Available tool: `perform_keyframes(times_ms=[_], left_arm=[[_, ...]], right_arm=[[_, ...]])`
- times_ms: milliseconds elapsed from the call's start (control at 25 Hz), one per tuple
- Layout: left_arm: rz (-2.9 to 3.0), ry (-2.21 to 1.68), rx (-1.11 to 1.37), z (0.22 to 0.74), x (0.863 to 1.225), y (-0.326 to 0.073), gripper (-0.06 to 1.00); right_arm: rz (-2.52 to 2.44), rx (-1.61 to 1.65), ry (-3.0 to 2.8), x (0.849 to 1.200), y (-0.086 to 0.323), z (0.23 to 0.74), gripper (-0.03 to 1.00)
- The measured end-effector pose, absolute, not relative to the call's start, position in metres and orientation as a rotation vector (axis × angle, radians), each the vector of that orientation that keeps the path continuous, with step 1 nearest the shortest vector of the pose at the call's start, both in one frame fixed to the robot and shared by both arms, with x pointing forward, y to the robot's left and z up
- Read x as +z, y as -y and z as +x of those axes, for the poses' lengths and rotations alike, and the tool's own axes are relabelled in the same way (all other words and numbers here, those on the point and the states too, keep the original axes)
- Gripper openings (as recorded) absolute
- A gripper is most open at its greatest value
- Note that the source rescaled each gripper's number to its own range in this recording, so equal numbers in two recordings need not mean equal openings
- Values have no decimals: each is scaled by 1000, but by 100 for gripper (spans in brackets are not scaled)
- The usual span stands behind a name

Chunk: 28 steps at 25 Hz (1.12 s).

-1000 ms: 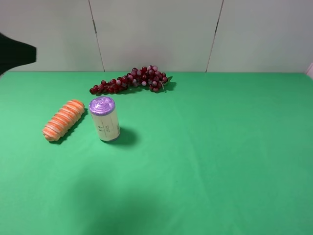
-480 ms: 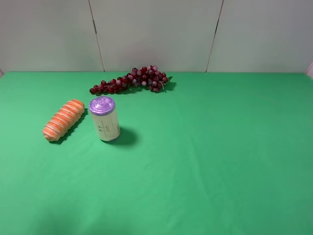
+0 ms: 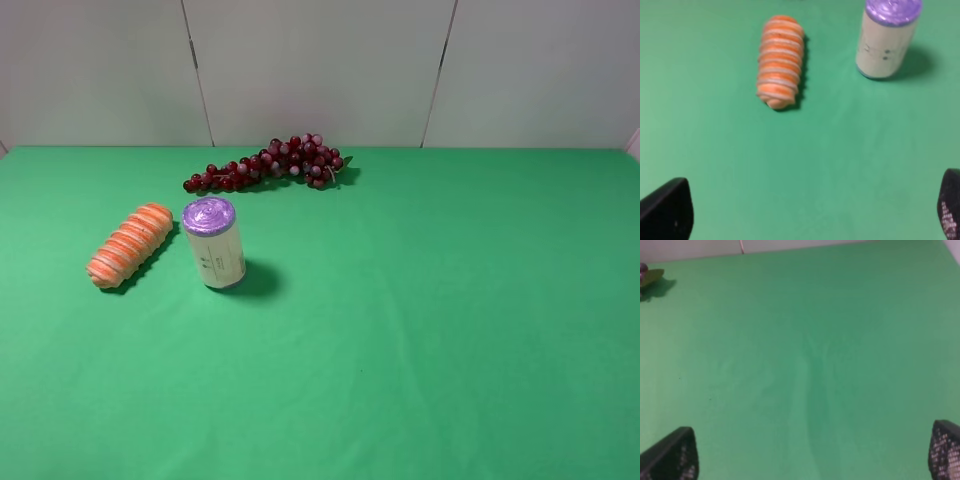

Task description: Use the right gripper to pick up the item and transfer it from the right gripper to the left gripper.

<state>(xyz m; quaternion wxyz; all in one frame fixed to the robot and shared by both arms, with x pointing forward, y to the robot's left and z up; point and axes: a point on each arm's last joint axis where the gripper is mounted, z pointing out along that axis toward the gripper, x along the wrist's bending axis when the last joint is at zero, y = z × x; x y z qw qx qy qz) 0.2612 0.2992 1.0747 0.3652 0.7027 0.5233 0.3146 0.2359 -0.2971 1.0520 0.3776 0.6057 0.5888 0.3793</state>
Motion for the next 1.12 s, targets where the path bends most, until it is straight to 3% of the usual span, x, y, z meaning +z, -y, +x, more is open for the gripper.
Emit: perform_keyframes(times_ms=[200, 1120], left_arm=[[1791, -1337, 776, 247, 1051, -300, 100], [1702, -1304, 804, 234, 1050, -301, 100]], right_arm=[[1548, 970, -1505, 1052, 297, 236, 100], [1548, 970, -1505, 1052, 297, 236, 100]])
